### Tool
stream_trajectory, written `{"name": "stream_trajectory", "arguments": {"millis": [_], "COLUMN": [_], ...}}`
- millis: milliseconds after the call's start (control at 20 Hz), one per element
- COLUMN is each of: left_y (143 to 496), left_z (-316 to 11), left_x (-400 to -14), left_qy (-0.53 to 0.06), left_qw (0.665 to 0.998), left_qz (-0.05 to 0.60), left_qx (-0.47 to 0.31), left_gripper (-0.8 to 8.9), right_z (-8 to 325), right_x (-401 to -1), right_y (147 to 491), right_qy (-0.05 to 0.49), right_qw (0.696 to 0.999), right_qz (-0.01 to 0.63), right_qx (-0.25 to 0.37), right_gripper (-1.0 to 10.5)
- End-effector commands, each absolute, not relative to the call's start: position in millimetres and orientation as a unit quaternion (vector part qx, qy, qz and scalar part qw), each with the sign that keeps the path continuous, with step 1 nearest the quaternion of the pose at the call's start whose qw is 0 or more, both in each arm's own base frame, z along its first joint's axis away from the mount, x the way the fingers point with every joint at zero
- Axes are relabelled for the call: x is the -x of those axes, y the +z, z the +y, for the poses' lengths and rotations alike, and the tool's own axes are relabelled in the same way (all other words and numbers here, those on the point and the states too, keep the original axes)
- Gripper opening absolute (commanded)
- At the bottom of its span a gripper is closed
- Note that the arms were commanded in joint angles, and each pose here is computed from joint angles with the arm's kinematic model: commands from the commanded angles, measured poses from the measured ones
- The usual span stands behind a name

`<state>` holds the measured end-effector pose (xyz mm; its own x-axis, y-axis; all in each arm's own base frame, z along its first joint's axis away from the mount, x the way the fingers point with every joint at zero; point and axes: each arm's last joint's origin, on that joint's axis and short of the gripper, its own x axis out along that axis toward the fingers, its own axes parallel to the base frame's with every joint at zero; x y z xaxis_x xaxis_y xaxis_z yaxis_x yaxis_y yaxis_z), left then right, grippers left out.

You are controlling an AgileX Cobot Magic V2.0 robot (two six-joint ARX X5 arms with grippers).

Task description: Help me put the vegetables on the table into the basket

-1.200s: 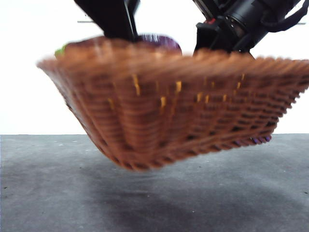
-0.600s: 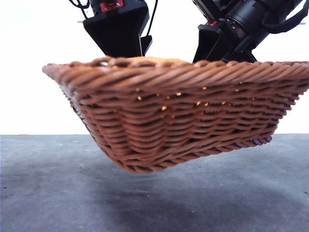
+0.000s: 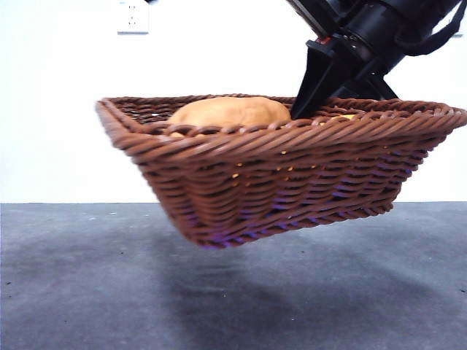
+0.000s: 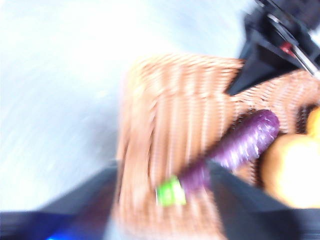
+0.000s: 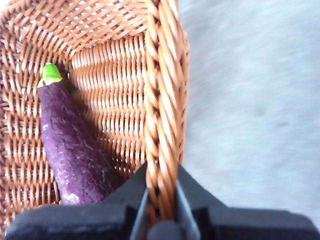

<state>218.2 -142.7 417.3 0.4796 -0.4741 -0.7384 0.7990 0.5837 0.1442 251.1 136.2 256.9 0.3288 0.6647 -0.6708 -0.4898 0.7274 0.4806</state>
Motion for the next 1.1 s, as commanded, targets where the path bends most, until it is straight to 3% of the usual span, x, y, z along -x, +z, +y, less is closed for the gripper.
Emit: {"name": "stream_trajectory", "arguments": {"millis": [50,550,750,1100], "left_y": [430.7,478.1,477.9,476.8], "left_z": [-123.1,-55.5,-41.9,-34.9], "left_x": [-204.6,-107.7,-80.0,-67.7], "left_qy": [-0.365,-0.306,-0.296,-0.277], "left_qw": [0.846,0.913,0.916,0.921], "left_qz": [0.331,0.23,0.234,0.24], "left_qx": [-0.202,-0.14,-0.138,-0.133], "left_gripper": [-0.08,-0.08,-0.08,-0.08], "right_z": [122.7,32.5,-3.1,-10.4], "right_x": [-259.7,-290.0,-305.4,-349.5], "right_y": [263.8,309.8,285.4,209.7], "right_qy": [0.349,0.247,0.198,0.188], "right_qw": [0.815,0.87,0.866,0.828], "right_qz": [0.443,0.391,0.422,0.49], "right_qx": [-0.131,-0.171,-0.183,-0.199], "right_gripper": [-0.1,-0.1,-0.1,-0.1]}}
